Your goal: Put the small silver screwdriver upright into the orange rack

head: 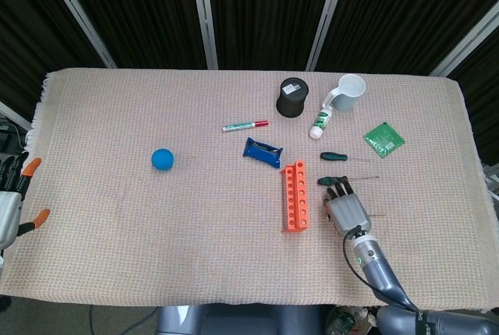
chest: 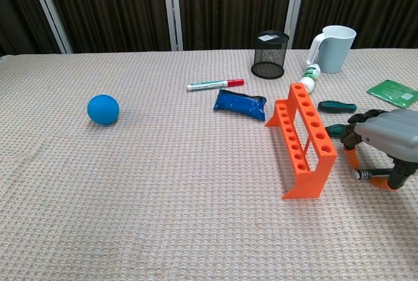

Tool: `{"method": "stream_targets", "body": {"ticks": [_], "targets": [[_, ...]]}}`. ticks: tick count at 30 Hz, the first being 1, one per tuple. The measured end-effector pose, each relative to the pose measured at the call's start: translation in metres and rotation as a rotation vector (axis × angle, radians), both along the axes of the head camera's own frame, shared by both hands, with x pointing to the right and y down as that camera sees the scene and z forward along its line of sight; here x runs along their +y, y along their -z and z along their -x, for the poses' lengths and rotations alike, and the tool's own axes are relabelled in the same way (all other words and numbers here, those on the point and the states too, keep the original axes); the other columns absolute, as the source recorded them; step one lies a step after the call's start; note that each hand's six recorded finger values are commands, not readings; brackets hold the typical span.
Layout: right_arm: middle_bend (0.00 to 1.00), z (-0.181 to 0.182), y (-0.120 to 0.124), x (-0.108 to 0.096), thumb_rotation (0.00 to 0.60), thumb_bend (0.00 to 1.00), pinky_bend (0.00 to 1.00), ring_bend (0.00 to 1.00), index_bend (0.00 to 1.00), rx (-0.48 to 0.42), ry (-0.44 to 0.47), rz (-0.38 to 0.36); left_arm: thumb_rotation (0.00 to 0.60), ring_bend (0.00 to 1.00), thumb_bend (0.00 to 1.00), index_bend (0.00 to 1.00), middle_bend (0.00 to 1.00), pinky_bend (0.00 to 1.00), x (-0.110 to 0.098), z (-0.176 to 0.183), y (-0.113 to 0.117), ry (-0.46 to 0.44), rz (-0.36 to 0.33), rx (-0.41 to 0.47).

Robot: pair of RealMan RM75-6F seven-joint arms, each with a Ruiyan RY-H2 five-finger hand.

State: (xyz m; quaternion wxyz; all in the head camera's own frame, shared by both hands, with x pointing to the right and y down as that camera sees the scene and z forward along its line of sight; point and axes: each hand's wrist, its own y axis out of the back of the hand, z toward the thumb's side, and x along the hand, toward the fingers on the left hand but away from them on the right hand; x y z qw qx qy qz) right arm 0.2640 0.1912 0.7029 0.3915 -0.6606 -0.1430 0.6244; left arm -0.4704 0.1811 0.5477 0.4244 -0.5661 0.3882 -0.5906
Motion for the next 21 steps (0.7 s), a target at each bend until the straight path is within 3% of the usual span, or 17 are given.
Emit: {"method": "stream_targets", "body": {"ticks": [21], "targets": [[0.2,0.0041,-0.0073,-0.0023,0.6,0.29,0.01,0.0,0.52,-0.008,-0.021,0.002,0.6,0.0,0.19,0.11,0.0,0.0,0.0015,0.0062,0.0015,0.022,-0.002,-0.006]]}}
